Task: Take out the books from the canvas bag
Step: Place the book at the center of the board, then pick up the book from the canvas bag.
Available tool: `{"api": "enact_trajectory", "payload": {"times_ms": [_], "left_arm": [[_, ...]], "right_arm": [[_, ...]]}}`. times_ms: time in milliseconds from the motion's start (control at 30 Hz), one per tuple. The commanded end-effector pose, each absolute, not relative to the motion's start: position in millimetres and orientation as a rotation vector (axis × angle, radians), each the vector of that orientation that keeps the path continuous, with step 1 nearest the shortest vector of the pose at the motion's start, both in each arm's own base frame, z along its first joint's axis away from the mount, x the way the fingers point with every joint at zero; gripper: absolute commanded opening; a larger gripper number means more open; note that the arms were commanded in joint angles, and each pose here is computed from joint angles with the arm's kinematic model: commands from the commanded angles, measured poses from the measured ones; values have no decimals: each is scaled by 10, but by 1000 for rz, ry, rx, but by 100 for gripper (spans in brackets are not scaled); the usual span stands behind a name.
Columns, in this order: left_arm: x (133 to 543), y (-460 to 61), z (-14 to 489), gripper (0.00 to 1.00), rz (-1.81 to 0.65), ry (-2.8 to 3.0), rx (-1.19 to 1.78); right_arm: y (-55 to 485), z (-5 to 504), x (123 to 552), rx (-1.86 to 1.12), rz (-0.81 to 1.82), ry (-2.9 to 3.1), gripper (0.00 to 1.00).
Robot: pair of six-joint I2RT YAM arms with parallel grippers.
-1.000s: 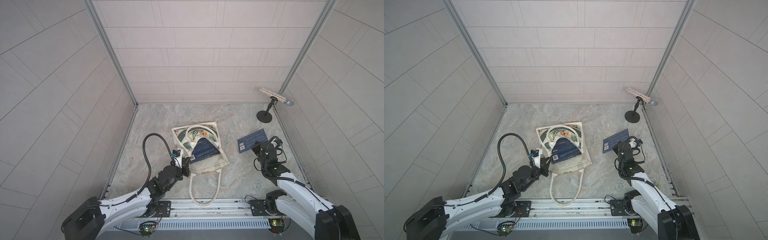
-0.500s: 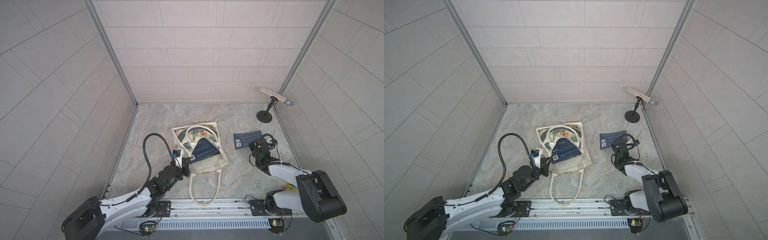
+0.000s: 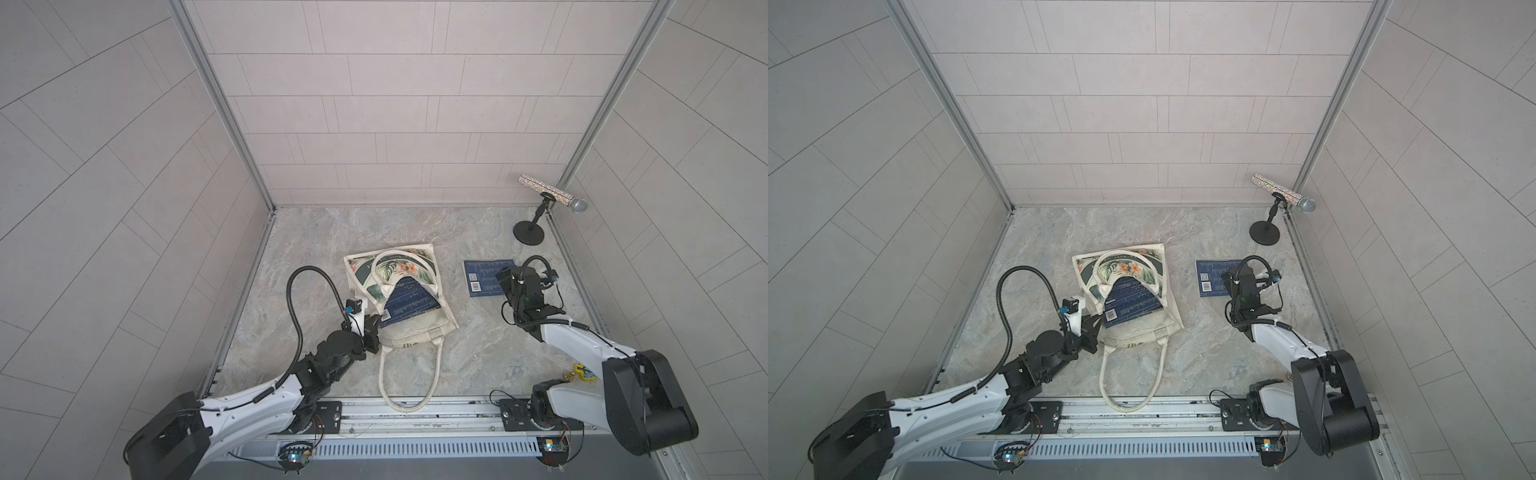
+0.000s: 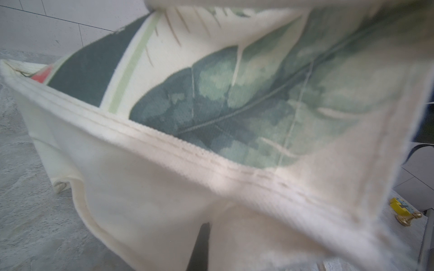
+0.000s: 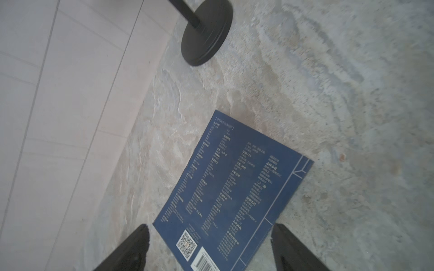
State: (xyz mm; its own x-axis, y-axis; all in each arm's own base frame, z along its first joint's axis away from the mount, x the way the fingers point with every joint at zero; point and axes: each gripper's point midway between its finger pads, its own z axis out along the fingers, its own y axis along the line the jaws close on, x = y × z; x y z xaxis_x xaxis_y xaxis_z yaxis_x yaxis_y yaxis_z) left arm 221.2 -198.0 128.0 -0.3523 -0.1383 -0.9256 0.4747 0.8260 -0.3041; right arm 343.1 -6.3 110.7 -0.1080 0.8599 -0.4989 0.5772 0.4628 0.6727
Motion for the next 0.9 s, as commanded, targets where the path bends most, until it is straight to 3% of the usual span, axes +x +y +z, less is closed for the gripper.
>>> {"api": "enact_trajectory", "payload": {"times_ms": [0,233,433,867], "left_arm": [[2200,-2094,1572,0,-728,1743,267],[2144,-2158,1632,0,-779,1705,304],[2122,-2187,1628,0,-792,1700,326],[2097,-2237,1634,0,-815,1698,351]], "right_arm": [[-143,1169,3245,1199,281,1881,97],[454,1483,2956,977,486,2003,95],[963,1900,2488,729,492,1904,91],[2305,1791,1947,386,697,1899,82]]}}
